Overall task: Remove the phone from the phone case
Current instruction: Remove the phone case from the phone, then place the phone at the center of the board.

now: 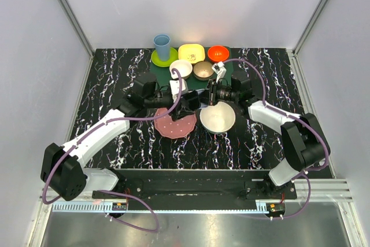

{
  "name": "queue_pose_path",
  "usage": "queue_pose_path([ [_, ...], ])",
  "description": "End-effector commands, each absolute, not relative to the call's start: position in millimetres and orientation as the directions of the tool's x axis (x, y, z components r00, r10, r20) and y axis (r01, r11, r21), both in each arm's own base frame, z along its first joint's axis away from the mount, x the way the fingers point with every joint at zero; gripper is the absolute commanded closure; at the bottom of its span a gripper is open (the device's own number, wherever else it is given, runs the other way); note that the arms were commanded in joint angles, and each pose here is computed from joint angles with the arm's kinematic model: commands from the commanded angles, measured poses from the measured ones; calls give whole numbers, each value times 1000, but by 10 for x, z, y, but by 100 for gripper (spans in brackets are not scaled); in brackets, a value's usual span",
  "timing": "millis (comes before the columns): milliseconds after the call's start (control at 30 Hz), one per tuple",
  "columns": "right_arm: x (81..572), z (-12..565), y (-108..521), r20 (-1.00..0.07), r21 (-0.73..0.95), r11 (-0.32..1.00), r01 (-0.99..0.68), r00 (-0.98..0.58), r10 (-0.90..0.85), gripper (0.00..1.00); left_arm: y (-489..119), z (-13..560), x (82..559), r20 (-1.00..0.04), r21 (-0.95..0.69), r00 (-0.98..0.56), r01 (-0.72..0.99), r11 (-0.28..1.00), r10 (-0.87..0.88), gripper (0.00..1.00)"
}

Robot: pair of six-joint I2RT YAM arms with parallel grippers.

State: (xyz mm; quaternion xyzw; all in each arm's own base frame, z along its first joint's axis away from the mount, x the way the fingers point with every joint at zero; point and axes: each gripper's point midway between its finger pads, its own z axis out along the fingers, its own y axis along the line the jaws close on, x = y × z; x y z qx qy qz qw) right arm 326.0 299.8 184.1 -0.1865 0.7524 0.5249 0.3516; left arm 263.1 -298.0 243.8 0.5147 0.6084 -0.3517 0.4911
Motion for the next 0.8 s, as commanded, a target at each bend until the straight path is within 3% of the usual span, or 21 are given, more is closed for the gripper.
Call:
queue_pose_path([
  [0, 3447, 2154, 2932, -802, 575, 433, -694, -583, 132, 100, -2990, 2678, 2514, -963, 160, 123, 976, 145, 238, 100],
  [333, 3579, 2252, 2760, -829, 538, 501, -678, -532, 171, 100, -2645, 2435, 2738, -838, 395, 282, 904, 164, 467, 100],
  [767, 3669, 2389, 2571, -849, 514, 542, -665, -486, 208, 100, -1614, 2057, 3284, -596, 545, 252, 824, 153, 762, 100],
])
